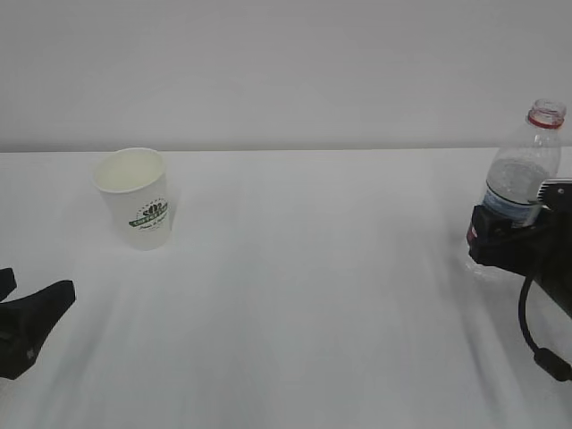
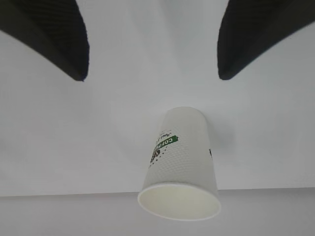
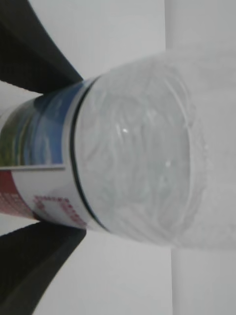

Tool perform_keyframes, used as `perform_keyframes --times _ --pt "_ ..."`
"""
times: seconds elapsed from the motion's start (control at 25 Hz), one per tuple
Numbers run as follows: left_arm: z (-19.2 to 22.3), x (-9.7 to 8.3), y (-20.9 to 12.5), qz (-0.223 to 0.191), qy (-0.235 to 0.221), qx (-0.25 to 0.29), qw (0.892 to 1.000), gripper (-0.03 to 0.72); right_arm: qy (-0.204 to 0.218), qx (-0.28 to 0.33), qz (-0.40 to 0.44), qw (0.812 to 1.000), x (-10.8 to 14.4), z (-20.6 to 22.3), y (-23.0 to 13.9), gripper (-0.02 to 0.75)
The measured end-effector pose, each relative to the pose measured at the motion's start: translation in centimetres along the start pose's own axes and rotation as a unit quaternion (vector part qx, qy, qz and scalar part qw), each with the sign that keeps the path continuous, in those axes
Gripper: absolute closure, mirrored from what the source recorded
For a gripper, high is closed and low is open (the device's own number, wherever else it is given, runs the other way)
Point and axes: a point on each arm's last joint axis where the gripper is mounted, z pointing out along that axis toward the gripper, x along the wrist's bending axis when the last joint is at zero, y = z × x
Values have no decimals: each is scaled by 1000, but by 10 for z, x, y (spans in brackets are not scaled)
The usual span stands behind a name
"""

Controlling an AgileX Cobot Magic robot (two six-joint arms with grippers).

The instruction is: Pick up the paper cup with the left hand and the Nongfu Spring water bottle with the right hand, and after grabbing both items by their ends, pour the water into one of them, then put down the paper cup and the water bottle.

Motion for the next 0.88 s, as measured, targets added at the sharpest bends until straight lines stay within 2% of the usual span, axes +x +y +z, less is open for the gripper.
perform_keyframes --times 0.68,0.88 --pt "0 0 0 0 1 0 1000 103 7 -1 -6 1000 1 2 -2 146" --pt "0 0 0 -7 1 0 1000 103 7 6 -31 999 1 2 -3 104"
